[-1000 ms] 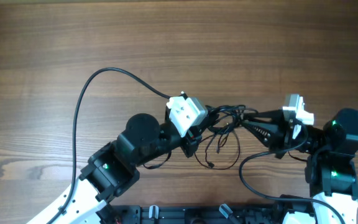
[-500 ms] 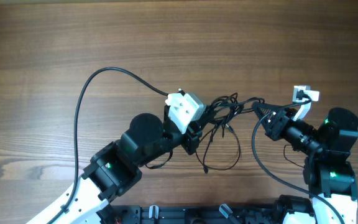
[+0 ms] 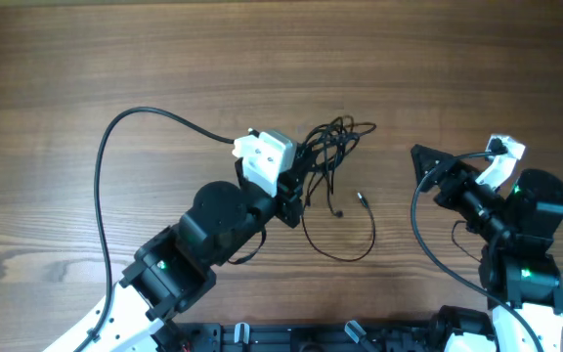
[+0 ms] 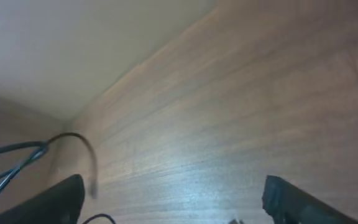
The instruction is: Untangle cables
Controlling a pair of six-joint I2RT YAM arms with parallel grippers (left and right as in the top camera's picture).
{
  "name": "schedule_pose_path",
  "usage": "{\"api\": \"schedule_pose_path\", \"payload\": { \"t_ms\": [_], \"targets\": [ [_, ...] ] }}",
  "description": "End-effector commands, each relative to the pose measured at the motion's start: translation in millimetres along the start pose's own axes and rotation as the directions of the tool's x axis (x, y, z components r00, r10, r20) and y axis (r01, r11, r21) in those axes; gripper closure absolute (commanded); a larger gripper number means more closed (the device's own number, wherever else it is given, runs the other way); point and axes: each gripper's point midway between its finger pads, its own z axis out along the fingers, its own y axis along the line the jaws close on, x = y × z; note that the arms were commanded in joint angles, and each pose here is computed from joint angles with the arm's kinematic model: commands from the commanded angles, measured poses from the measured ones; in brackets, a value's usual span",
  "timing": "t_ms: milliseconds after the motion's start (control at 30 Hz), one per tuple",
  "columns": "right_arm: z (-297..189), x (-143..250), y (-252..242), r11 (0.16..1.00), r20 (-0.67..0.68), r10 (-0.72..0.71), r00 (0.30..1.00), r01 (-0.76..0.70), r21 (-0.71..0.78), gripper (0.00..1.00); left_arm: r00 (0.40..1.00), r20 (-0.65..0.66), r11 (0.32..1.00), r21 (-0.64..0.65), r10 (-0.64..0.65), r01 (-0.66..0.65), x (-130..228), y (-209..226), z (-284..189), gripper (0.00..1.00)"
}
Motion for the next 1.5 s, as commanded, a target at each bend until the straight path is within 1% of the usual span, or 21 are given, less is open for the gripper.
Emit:
{"api": "schedule_pose_path", "payload": {
  "t_ms": [0, 67, 100, 133, 200, 333, 400, 500, 533, 633, 700, 800, 900, 967, 1100, 1167, 1200, 1300, 1367, 1400, 1467],
  "targets": [
    [-3, 2, 29, 0.966, -0.006, -0.206, 0.978, 0.203, -0.159, 0.05, 0.999, 0.033, 0.999, -0.010, -0.039, 0.039, -9, 2, -4, 0.96],
    [-9, 11, 52, 0.897, 0.002, -0.342, 0.940, 0.327, -0.297, 0.05, 0.997, 0.033, 0.998, -0.009, -0.065, 0.065, -9, 2, -4, 0.96],
    [-15, 17, 69, 0.826, 0.031, -0.424, 0.905, 0.400, -0.397, 0.05, 0.993, 0.039, 0.994, -0.005, -0.113, 0.114, -11, 1, -4, 0.96],
    [-19, 19, 77, 0.793, 0.046, -0.447, 0.893, 0.420, -0.442, 0.06, 0.989, 0.044, 0.990, -0.001, -0.140, 0.140, -12, 1, -4, 0.96],
    [-24, 21, 86, 0.756, 0.061, -0.464, 0.884, 0.431, -0.493, 0.09, 0.979, 0.051, 0.980, 0.014, -0.200, 0.199, -14, -1, -4, 0.96],
    [-30, 27, 95, 0.694, 0.086, -0.508, 0.857, 0.467, -0.548, 0.10, 0.978, 0.043, 0.975, 0.104, -0.202, 0.197, -19, -18, -5, 0.96],
    [-35, 28, 101, 0.664, 0.099, -0.518, 0.850, 0.472, -0.580, 0.07, 0.979, 0.043, 0.975, 0.109, -0.202, 0.196, -19, -19, -5, 0.96],
    [-40, 30, 107, 0.627, 0.114, -0.528, 0.841, 0.477, -0.616, 0.07, 0.982, 0.008, 0.967, 0.177, -0.190, 0.185, -15, -31, -6, 0.96],
    [-39, 29, 107, 0.631, 0.115, -0.528, 0.841, 0.480, -0.610, 0.07, 0.983, 0.006, 0.967, 0.184, -0.181, 0.177, -15, -33, -7, 0.96],
    [-29, 22, 94, 0.705, 0.095, -0.501, 0.860, 0.469, -0.532, 0.07, 0.989, 0.010, 0.970, 0.196, -0.148, 0.143, -15, -35, -7, 0.96],
    [-19, 13, 79, 0.808, 0.053, -0.414, 0.909, 0.394, -0.439, 0.07, 0.988, 0.012, 0.969, 0.200, -0.151, 0.145, -16, -35, -7, 0.96],
    [-11, 0, 62, 0.898, 0.035, -0.299, 0.954, 0.294, -0.327, 0.07, 0.985, -0.001, 0.960, 0.223, -0.173, 0.169, -16, -40, -8, 0.96],
    [-13, -6, 68, 0.892, 0.064, -0.293, 0.954, 0.297, -0.341, 0.07, 0.955, -0.045, 0.918, 0.265, -0.295, 0.296, -16, -48, -10, 0.96],
    [-15, -9, 75, 0.874, 0.082, -0.308, 0.948, 0.316, -0.368, 0.07, 0.938, -0.062, 0.900, 0.265, -0.341, 0.345, -16, -49, -10, 0.96],
    [-15, -10, 76, 0.875, 0.086, -0.304, 0.949, 0.314, -0.368, 0.07, 0.935, -0.088, 0.892, 0.283, -0.343, 0.354, -11, -58, -10, 0.96],
    [-13, -14, 70, 0.889, 0.099, -0.299, 0.949, 0.315, -0.332, 0.07, 0.936, -0.108, 0.887, 0.297, -0.336, 0.353, -6, -66, -9, 0.96],
    [-11, -18, 65, 0.901, 0.110, -0.296, 0.949, 0.316, -0.298, 0.07, 0.936, -0.114, 0.883, 0.311, -0.332, 0.351, -5, -71, -10, 0.96],
    [-1, -32, 41, 0.942, 0.141, -0.275, 0.951, 0.296, -0.159, 0.07, 0.941, -0.138, 0.842, 0.420, -0.308, 0.337, -9, -96, -20, 0.96],
    [6, -44, 17, 0.963, 0.165, -0.258, 0.952, 0.266, -0.031, 0.06, 0.943, -0.165, 0.815, 0.474, -0.289, 0.333, -8, -106, -25, 0.96],
    [10, -54, -8, 0.968, 0.188, -0.245, 0.951, 0.230, 0.098, 0.00, 0.940, -0.207, 0.798, 0.498, -0.270, 0.339, -1, -112, -30, 0.96],
    [11, -57, -20, 0.965, 0.195, -0.240, 0.951, 0.211, 0.157, 0.00, 0.937, -0.224, 0.803, 0.485, -0.269, 0.346, 3, -110, -31, 0.96]
  ]
}}
